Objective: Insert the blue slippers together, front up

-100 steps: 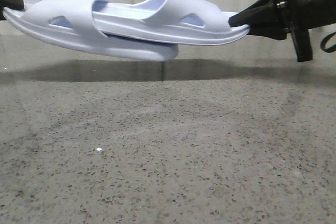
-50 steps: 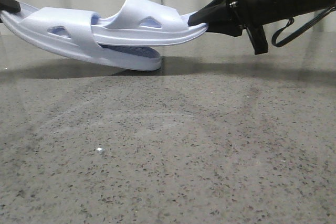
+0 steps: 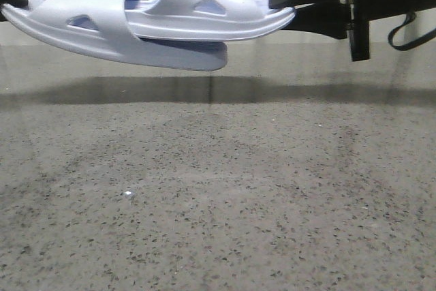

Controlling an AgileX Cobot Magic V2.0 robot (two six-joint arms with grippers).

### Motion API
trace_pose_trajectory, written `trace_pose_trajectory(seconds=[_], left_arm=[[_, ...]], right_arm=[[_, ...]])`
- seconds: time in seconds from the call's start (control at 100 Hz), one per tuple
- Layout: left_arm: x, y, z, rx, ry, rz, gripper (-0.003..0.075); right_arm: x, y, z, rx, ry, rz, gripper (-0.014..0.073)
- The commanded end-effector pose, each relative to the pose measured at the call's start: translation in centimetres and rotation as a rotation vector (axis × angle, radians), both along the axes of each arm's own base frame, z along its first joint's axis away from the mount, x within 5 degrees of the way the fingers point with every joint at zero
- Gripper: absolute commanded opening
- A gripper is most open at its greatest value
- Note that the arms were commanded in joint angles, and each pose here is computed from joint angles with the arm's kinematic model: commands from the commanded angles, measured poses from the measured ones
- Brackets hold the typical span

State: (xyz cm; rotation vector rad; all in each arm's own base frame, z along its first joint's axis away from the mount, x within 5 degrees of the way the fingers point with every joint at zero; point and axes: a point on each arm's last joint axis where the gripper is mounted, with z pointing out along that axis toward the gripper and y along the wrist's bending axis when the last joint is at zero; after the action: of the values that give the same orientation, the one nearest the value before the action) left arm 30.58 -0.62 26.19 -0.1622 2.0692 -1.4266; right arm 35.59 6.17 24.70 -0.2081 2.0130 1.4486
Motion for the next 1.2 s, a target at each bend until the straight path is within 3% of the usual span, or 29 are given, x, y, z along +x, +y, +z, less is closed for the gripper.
trace_pose_trajectory(seconds=[0.0,0.25,0.43,0.67,1.0,1.19], left_arm=[[-0.3,-0.1,2.4,-0.074,-0.084,-0.031,0.0015],[-0.3,-0.3,2.3,-0.064,-0.082,-0.027,0.0015],[-0.2,-1.9,2.2,-0.042,-0.084,-0.071,0.0015],[0.2,-3.6,1.4,0.100,-0.144,-0.077,0.0015],[0.3,-4.3,-0.8,0.437,-0.170,-0.124,0.0017],[0.2,-4.0,-0.9,0.539,-0.195,-0.136,0.0017]], right_arm=[[-1.1,-1.8,3.6,0.090,-0.085,0.042,0.0151],[-2.7,-5.1,5.8,-0.005,-0.143,-0.019,0.0151],[-4.0,-5.4,7.5,-0.066,-0.197,-0.018,0.0151],[-5.1,-5.2,8.5,-0.114,-0.231,0.000,0.0151],[-5.2,-5.2,8.7,-0.112,-0.227,-0.002,0.0151],[-5.3,-5.2,8.6,-0.120,-0.221,0.002,0.0151]])
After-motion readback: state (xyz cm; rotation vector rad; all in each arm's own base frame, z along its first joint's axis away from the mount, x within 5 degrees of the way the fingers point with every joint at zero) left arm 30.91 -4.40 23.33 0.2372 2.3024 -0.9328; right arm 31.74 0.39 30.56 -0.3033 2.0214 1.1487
